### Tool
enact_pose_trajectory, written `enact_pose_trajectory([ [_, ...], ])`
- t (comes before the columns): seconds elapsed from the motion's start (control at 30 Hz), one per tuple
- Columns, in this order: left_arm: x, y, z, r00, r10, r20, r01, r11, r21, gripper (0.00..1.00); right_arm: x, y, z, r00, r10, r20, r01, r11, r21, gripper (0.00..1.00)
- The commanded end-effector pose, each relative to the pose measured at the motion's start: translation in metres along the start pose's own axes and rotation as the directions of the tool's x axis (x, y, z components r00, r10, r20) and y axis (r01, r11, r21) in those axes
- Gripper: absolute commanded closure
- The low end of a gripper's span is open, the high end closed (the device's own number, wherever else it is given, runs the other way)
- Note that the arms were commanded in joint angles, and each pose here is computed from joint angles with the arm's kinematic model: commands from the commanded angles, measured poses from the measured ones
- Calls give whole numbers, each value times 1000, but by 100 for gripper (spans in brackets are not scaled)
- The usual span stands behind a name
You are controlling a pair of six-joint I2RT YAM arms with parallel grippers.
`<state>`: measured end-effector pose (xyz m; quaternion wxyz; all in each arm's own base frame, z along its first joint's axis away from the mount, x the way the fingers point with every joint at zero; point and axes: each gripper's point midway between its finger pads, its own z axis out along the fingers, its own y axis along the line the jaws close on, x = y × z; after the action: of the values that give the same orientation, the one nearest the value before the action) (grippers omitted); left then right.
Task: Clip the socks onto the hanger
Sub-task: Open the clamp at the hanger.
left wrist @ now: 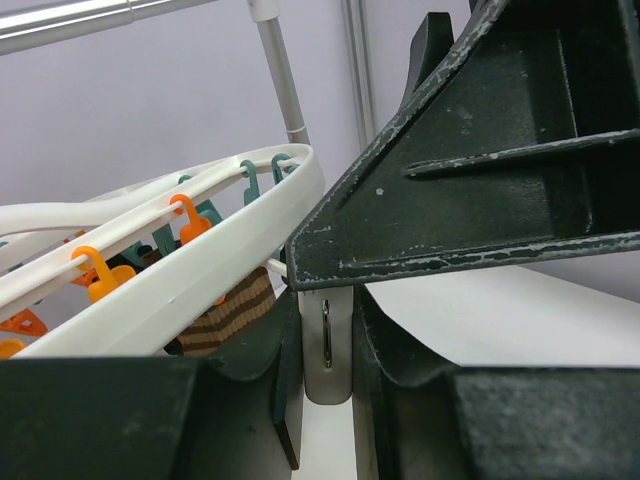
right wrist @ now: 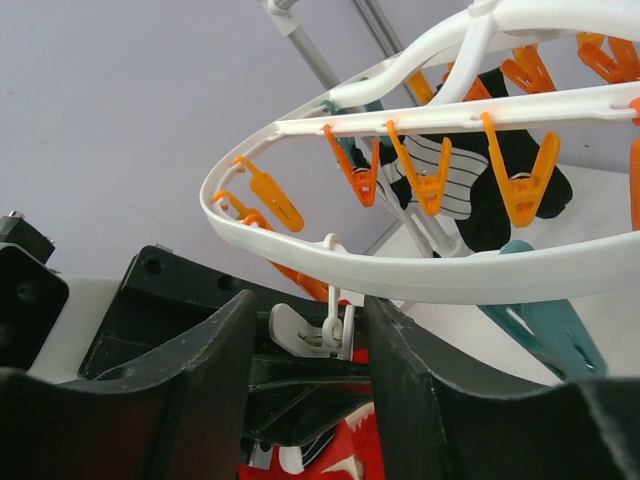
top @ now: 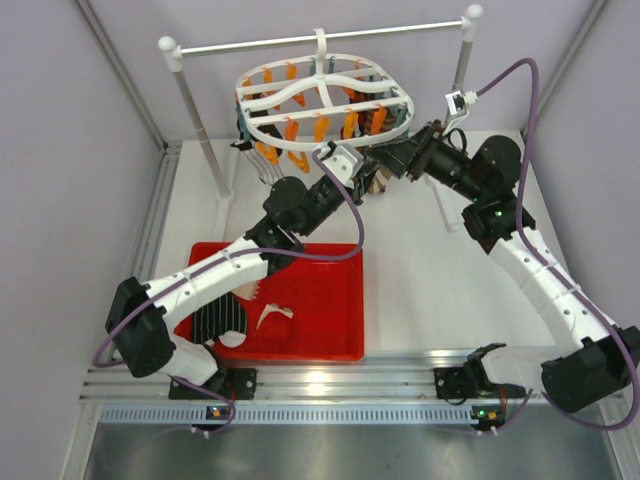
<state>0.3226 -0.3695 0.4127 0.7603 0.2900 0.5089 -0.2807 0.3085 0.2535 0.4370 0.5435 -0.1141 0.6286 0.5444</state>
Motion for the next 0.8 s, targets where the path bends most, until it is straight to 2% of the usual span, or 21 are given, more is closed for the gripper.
enact_pose_trajectory([
  [0.0, -16, -11, 4, 999, 7, 50, -10, 998, 55, 100, -24, 10, 1, 997, -55, 49, 55, 998, 3, 55],
  [0.1, -14, -11, 6, 999, 8, 44, -11, 998, 56, 100, -23, 8, 0, 996, -77, 43, 76, 997, 20, 60],
  [0.2, -13, -11, 6, 999, 8, 40, -10, 999, 53, 95, -23, 0, -1, 994, -104, 33, 102, 993, 60, 75],
  [0.23, -15, -11, 6, 999, 6, 42, -9, 999, 51, 92, -22, -1, -1, 994, -106, 30, 104, 992, 66, 80],
  [0.27, -15, -9, 5, 999, 9, 38, -10, 999, 46, 83, -21, -2, -1, 993, -113, 25, 111, 991, 75, 82],
  [0.33, -15, -9, 3, 1000, 4, 31, -5, 999, 47, 75, -22, -3, -1, 993, -119, 24, 116, 990, 77, 89],
  [0.37, -13, -9, 1, 1000, 1, 23, -2, 999, 47, 67, -20, -5, 0, 993, -114, 20, 112, 990, 80, 91],
  [0.43, -19, -8, -2, 1000, -2, 27, 1, 999, 43, 61, -21, -5, 1, 993, -114, 22, 112, 991, 79, 99],
  [0.47, -17, -8, -5, 1000, -8, 12, 8, 999, 44, 55, -21, -6, 2, 994, -110, 22, 108, 991, 81, 100],
  [0.63, -35, -10, -31, 999, -25, -34, 27, 997, 77, 39, -22, -8, 1, 994, -108, 29, 106, 991, 81, 100],
  [0.77, -14, -19, -76, 976, -66, -206, 90, 990, 112, 33, -22, -11, 0, 993, -117, 29, 114, 989, 94, 100],
])
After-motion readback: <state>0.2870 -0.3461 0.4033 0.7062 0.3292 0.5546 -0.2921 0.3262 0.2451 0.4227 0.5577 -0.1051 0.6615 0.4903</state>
